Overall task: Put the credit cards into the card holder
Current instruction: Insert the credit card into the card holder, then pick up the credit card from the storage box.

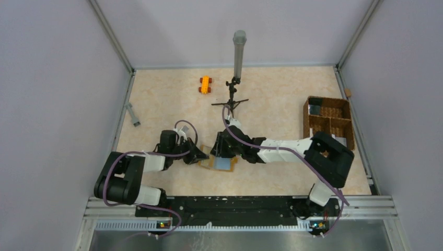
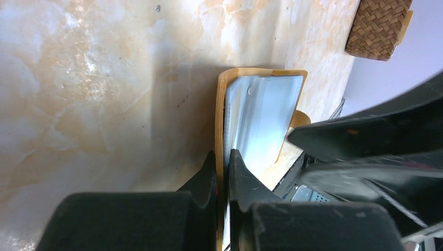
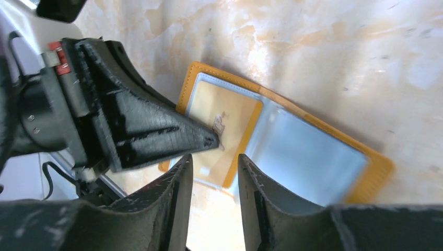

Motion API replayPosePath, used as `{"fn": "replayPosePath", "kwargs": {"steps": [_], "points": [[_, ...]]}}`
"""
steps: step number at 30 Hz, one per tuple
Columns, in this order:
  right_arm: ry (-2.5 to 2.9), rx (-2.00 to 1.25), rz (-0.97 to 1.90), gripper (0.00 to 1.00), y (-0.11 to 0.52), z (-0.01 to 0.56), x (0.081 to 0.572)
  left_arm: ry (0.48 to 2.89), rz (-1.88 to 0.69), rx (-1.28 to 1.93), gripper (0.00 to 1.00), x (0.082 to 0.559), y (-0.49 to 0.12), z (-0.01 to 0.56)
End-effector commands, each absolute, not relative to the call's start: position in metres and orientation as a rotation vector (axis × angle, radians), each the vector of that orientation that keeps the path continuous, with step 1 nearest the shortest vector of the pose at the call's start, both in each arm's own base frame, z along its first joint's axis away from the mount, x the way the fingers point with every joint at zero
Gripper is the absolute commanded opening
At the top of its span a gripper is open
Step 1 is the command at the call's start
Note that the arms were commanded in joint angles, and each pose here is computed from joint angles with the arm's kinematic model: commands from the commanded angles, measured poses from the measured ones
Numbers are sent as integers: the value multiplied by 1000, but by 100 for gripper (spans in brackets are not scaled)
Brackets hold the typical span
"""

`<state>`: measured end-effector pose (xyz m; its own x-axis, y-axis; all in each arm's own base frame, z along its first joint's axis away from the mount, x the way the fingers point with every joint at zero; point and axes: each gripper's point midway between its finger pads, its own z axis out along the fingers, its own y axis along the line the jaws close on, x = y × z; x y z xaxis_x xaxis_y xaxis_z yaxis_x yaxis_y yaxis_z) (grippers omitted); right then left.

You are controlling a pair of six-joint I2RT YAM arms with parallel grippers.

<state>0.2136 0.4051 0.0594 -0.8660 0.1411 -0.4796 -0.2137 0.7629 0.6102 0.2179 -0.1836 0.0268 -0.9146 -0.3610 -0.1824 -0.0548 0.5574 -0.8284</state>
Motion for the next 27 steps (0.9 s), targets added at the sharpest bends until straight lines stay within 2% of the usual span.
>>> {"fn": "replayPosePath", "kwargs": {"steps": [1,9,15,21,27], "points": [[2331,-123,794,39,371,116,227,2441,-1215,-293,0,232,-176,36],[2363,-15,333,49,226,152,273,2422,-917,-243,0,252,-147,49],[2360,193,59,53,125,172,299,2396,-842,-242,0,257,-138,50],[2342,446,-14,57,47,174,307,2390,-822,-242,0,257,-135,49],[2330,620,-78,58,3,157,304,2388,-830,-253,2,256,-136,50]]}}
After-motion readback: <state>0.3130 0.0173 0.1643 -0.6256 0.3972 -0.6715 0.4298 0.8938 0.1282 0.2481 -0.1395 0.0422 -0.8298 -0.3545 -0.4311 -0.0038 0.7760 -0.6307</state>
